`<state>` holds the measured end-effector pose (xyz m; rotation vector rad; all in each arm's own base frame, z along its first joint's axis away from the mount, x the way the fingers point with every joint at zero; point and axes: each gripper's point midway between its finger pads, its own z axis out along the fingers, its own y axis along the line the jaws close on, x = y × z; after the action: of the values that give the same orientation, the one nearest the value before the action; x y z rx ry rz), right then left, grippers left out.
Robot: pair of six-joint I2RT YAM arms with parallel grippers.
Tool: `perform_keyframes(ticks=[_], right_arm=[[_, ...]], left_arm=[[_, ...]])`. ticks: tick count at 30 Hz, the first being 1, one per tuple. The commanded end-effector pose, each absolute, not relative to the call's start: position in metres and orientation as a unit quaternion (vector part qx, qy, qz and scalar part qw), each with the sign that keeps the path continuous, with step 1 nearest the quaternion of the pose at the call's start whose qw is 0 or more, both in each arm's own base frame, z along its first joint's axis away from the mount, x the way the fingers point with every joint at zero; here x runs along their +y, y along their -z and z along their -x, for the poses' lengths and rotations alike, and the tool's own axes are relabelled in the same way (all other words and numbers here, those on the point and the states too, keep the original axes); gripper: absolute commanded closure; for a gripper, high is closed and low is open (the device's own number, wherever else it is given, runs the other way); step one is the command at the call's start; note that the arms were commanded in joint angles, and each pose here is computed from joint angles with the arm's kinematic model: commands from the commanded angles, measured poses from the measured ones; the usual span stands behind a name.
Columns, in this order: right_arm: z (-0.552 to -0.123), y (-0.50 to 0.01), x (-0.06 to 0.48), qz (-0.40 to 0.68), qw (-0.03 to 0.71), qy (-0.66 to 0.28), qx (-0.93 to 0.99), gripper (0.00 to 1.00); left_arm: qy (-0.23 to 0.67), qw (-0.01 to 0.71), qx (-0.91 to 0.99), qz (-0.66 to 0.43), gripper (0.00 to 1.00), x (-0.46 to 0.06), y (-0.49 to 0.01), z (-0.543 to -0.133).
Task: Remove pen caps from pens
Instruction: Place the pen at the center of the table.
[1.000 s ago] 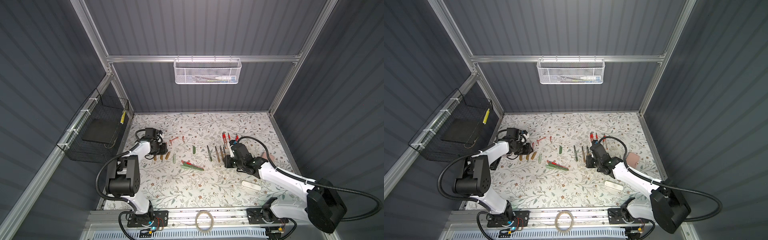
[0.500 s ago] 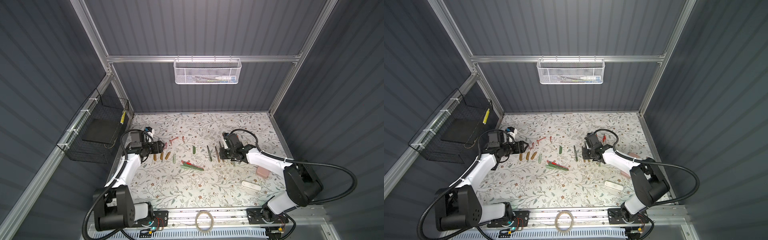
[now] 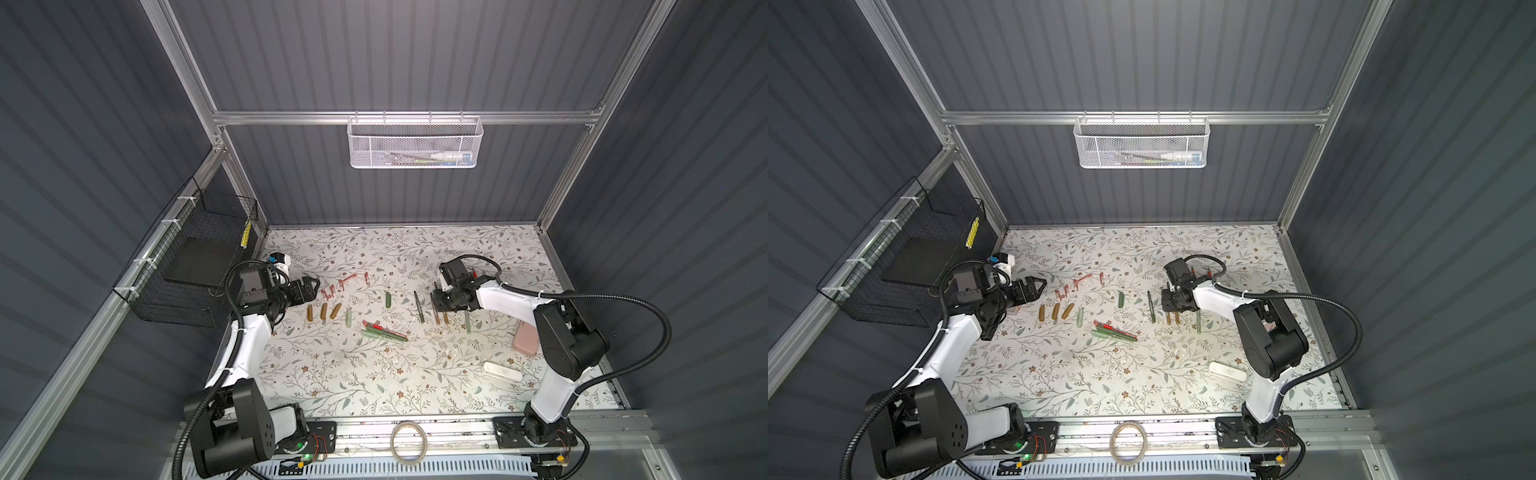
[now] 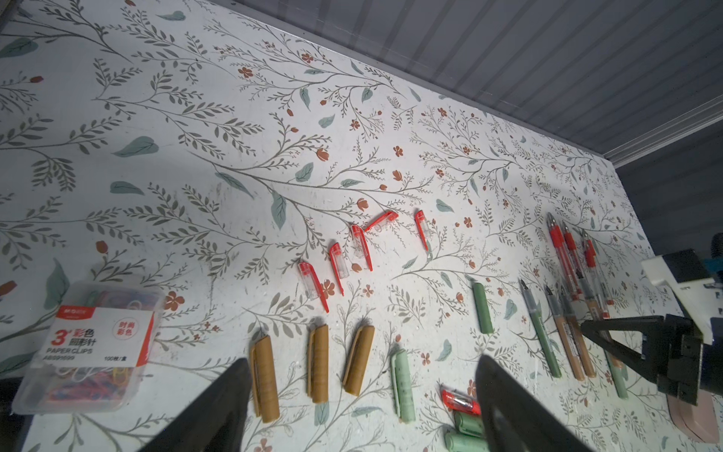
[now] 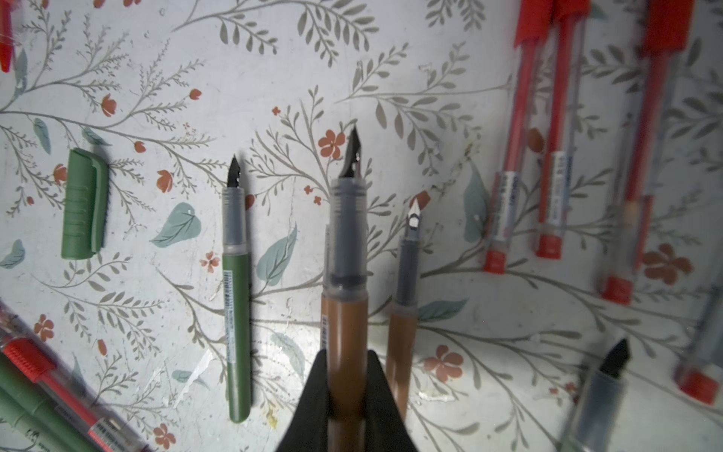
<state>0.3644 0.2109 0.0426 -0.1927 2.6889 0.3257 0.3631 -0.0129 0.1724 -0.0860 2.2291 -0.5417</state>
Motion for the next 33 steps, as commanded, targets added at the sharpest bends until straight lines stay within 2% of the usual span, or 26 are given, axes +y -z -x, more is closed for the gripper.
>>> perform_keyframes(ticks=[1, 11, 17, 23, 29, 33], right_arm=[[-0.365, -0.039, 0.21, 0.074, 0.205, -0.11, 0.97, 0.9], [-0.363, -0.038, 0.203, 0.071, 0.198, -0.093, 0.973, 0.82], [-0.362, -0.054, 0.203, 0.07, 0.216, -0.101, 0.969, 0.78], [-0.357, -0.075, 0.205, 0.076, 0.231, -0.113, 0.963, 0.75], [-0.347, -0.108, 0.243, 0.138, 0.256, -0.158, 0.944, 0.71], [-0.337, -0.109, 0.279, 0.193, 0.232, -0.168, 0.939, 0.67]], left_arm=[[0.225, 0.414, 0.881, 0.048, 0.1, -0.01, -0.172, -0.365], [0.224, 0.413, 0.881, 0.051, 0.07, -0.008, -0.172, -0.364], [0.224, 0.416, 0.88, 0.052, 0.0, -0.007, -0.172, -0.363], [0.226, 0.419, 0.878, 0.054, 0.0, -0.006, -0.174, -0.363], [0.227, 0.42, 0.877, 0.055, 0.0, -0.005, -0.176, -0.363], [0.225, 0.425, 0.875, 0.054, 0.0, -0.004, -0.177, -0.363]])
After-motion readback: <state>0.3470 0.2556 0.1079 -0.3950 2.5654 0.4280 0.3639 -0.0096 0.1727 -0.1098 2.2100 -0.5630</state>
